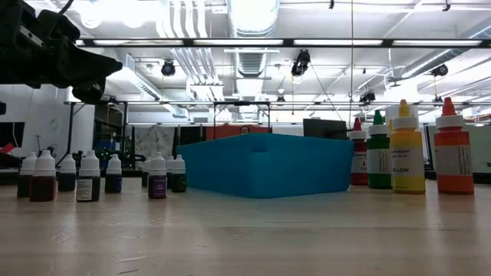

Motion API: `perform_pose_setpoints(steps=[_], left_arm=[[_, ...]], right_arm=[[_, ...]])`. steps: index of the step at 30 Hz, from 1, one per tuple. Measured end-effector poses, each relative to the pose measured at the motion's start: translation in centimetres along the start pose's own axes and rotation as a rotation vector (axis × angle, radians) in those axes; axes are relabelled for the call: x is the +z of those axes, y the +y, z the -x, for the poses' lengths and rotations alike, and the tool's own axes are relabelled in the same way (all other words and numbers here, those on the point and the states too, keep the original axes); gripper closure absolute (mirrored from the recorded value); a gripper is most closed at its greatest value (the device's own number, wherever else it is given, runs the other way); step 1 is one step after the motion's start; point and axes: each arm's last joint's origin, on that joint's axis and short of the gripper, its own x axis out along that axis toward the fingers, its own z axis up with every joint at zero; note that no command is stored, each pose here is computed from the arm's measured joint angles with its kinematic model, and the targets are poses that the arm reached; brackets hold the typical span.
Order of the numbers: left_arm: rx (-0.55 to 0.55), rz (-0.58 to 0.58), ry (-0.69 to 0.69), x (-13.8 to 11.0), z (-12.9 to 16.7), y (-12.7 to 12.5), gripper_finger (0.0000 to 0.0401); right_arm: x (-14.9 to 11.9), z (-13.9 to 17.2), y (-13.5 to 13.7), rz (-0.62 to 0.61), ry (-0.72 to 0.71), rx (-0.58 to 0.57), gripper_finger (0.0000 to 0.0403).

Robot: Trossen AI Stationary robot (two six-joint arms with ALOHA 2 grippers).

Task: Pick & Place food coloring
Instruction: Put the yellow food coloring bottle into the blue bin

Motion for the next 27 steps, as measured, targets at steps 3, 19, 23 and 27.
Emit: perform_pose_setpoints(steps=[3,19,23,27], left_arm=[[0.0,0.0,0.0,0.0,0.0,0.0,0.0401],[0.0,0.0,0.0,0.0,0.0,0.0,0.0401],[0.0,0.0,0.0,0.0,0.0,0.0,0.0401],[0.0,0.0,-0.001,0.0,0.0,0.0,0.0401]], right_arm=[[1.5,-2.0,0.3,0.047,-0.057,-0.001,0.0394],[3.9,-13.8,1.9,0.157,0.036,0.003,0.0394],[3.0,-16.6,2.3,0.17,0.129,0.01,0.0394],[2.2,-19.0,2.7,0.165,0.219,0.015,0.0394]])
